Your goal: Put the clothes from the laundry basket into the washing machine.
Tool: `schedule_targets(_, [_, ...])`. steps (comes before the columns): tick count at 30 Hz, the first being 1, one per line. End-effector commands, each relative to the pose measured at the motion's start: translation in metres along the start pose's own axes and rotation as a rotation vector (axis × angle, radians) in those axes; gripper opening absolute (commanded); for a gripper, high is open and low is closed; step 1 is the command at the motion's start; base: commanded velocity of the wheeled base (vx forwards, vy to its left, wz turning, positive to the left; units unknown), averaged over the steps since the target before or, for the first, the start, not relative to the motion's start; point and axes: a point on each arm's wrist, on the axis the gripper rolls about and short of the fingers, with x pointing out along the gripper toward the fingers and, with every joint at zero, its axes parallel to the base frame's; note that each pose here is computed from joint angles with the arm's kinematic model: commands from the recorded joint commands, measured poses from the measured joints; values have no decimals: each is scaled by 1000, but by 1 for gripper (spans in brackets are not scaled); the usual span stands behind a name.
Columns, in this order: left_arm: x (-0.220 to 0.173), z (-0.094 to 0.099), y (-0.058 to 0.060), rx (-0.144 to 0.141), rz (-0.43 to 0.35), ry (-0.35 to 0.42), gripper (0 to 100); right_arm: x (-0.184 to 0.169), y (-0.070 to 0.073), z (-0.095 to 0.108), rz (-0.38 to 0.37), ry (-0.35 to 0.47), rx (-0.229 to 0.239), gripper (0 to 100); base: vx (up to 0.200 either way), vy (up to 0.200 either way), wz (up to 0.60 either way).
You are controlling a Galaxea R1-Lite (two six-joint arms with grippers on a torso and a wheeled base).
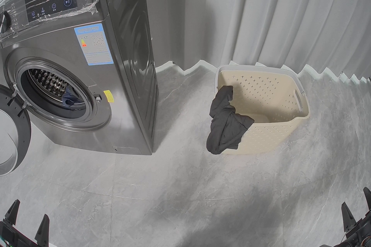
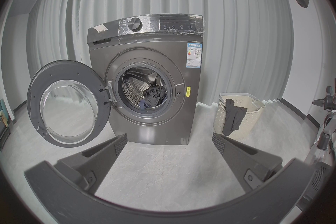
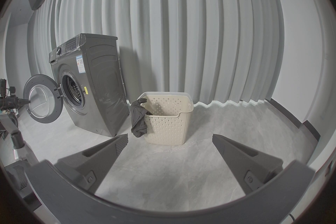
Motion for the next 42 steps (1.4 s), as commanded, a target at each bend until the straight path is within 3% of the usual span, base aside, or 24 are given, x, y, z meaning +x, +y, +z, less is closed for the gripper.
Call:
schedule_targets(1, [0, -5, 0, 0, 0, 3, 100, 1, 0, -5, -1, 10, 2, 100, 0, -200, 0])
schedule_targets(9, [0, -5, 0, 7, -1, 3, 100, 0, 0, -4, -10, 4, 9, 100, 0, -200, 0])
schedule_targets(10, [0, -5, 0, 5, -3, 3, 100, -1, 0, 3, -1, -42, 0, 100, 0, 0, 0])
schedule_targets(12, [0, -5, 0, 4, -3, 3, 100, -11, 0, 36, -2, -190, -2, 100, 0, 0, 0])
schedule_targets(14, [0, -5, 0, 5, -9, 2, 100, -17, 0, 62, 7, -240, -4, 100, 0, 0, 0])
schedule_targets(16, [0, -5, 0, 7, -12, 2, 100, -11, 0, 69, 38, -187, -2, 100, 0, 0, 0])
schedule_targets(21, [0, -5, 0, 7, -10, 2, 100, 17, 1, 55, 153, 46, 5, 100, 0, 0, 0])
schedule_targets(28, [0, -5, 0, 5, -7, 2, 100, 31, 2, 49, 223, 166, 2, 100, 0, -114, 0])
schedule_targets(35, [0, -5, 0, 8, -9, 2, 100, 82, 10, 73, 376, 299, 30, 100, 0, -57, 0])
schedule_targets(39, [0, -5, 0, 8, -9, 2, 100, 123, 26, 78, 528, 370, 34, 100, 0, 0, 0])
schedule_targets(42, [0, -5, 0, 7, -10, 2, 100, 155, 41, 72, 580, 407, 29, 100, 0, 0, 0])
